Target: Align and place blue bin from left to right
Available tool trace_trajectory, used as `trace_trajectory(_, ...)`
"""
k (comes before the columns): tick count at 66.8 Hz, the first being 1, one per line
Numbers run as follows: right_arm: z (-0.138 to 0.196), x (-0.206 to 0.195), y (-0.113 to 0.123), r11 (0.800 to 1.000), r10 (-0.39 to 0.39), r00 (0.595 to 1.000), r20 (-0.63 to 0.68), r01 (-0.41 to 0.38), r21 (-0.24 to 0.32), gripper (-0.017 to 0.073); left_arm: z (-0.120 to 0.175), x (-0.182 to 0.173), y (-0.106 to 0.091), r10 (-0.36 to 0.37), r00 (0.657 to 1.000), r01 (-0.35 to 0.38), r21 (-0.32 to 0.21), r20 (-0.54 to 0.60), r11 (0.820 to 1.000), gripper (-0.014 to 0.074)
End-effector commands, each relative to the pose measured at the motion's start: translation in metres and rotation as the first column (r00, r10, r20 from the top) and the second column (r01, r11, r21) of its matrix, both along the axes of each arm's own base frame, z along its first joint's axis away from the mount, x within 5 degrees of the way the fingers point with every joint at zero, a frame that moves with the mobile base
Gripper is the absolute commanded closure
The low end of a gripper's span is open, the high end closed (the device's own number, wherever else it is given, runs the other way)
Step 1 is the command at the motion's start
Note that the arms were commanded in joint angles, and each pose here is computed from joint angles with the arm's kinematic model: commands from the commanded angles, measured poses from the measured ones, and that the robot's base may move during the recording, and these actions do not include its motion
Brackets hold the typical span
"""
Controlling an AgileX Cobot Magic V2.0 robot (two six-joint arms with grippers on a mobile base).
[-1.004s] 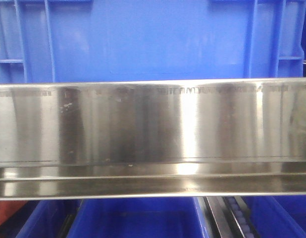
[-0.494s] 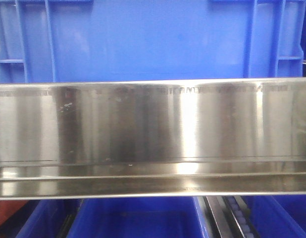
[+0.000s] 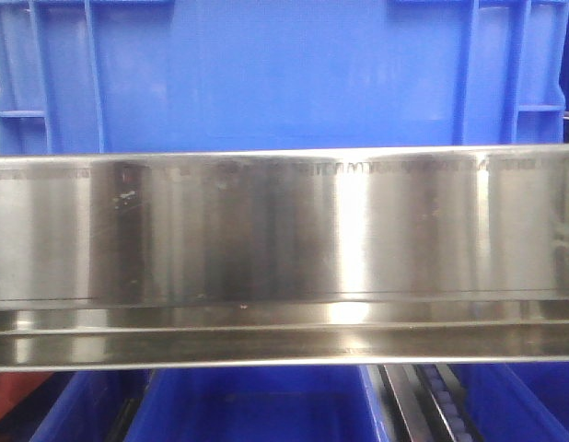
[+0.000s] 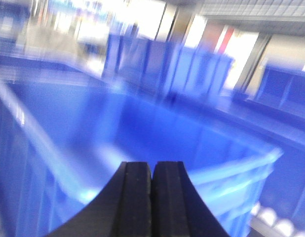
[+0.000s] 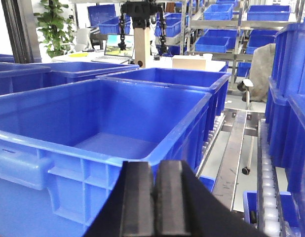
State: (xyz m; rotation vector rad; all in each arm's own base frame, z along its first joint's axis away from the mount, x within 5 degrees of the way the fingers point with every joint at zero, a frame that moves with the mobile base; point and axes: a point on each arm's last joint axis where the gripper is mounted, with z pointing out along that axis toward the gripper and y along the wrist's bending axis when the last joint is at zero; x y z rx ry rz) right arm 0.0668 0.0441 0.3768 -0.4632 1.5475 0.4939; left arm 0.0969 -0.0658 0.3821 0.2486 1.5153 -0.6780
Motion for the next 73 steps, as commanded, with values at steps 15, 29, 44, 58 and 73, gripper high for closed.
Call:
trace_trajectory(15, 0.002, -0.001, -0.001, 1.000, 0.008, 0.999, 0.034, -0.008, 0.000, 0.0629, 0.003, -0.003, 0.000, -0.016, 1.000, 0.017, -0.022, 0.024, 1.000, 0.0704)
trace_trajectory(29, 0.002, -0.001, 0.000, 1.000, 0.008, 0.999, 0.035, -0.008, 0.001, 0.0629, 0.003, -0.003, 0.000, -0.016, 1.000, 0.017, -0.022, 0.024, 1.000, 0.0704)
trace_trajectory(44, -0.002, -0.002, -0.006, 0.999, -0.044, 0.998, 0.052, 0.046, -0.025, 0.0629, 0.003, -0.003, 0.000, -0.016, 1.000, 0.017, -0.022, 0.024, 1.000, 0.0704)
trace_trajectory(58, -0.040, -0.002, -0.015, 0.980, -0.163, 0.978, 0.134, 0.176, -0.089, 0.0629, 0.003, -0.003, 0.000, -0.016, 1.000, 0.017, -0.022, 0.024, 1.000, 0.0704)
trace_trajectory(73, -0.090, -0.002, -0.028, 0.931, -0.358, 0.921, 0.155, 0.364, -0.011, 0.0629, 0.003, -0.003, 0.000, -0.016, 1.000, 0.017, -0.022, 0.024, 1.000, 0.0704)
